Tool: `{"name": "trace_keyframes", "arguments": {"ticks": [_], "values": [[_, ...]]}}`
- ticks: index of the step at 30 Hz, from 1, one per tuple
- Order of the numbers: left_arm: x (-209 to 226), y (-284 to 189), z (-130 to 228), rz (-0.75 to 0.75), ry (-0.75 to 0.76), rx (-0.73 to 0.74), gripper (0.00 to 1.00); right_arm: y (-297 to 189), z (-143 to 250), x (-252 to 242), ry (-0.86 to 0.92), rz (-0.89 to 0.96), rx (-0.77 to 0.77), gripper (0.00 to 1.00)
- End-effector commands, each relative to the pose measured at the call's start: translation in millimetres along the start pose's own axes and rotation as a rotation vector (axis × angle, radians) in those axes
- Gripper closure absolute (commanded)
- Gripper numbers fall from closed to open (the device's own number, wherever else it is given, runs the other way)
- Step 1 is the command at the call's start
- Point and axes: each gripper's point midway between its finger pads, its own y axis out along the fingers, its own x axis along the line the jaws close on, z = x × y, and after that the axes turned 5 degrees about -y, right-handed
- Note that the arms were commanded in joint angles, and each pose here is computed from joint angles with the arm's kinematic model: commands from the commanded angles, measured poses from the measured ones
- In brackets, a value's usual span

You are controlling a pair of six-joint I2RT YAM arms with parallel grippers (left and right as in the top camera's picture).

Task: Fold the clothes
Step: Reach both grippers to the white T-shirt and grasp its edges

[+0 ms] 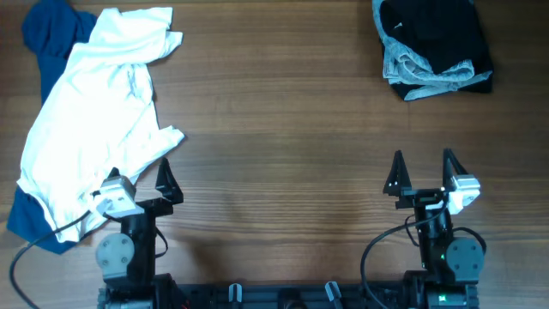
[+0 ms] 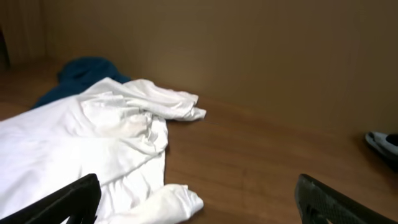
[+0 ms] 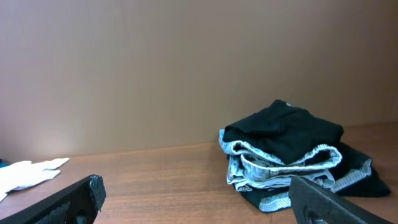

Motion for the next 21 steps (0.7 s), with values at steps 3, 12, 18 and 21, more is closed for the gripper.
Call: {"name": "trace_keyframes", "arguments": {"ticks": [3,12,18,21], "values": [[-15.7,-0.8,-47.6,-0.019,0.006,0.036,0.00,14.4,-35.1,14.4,-0.067,-0.071,-0.016,0.00],[-38.3,25.7,-75.6,-0.094,-0.028,0.458,0.00,116.4,-75.2,55.1,-0.004,-0.316,0.274,0.00],[-52.2,49.8,-58.1,-0.088,-0.075,0.757,0.00,162.5,-31.4,57.4,0.044,-0.360,0.628,0.00],[-41.9,68.3,-28.5,-0.128,-0.084,0.860,0.00,172.3,-6.8,54.5,0.061,-0.354,0.700,0.00]]}}
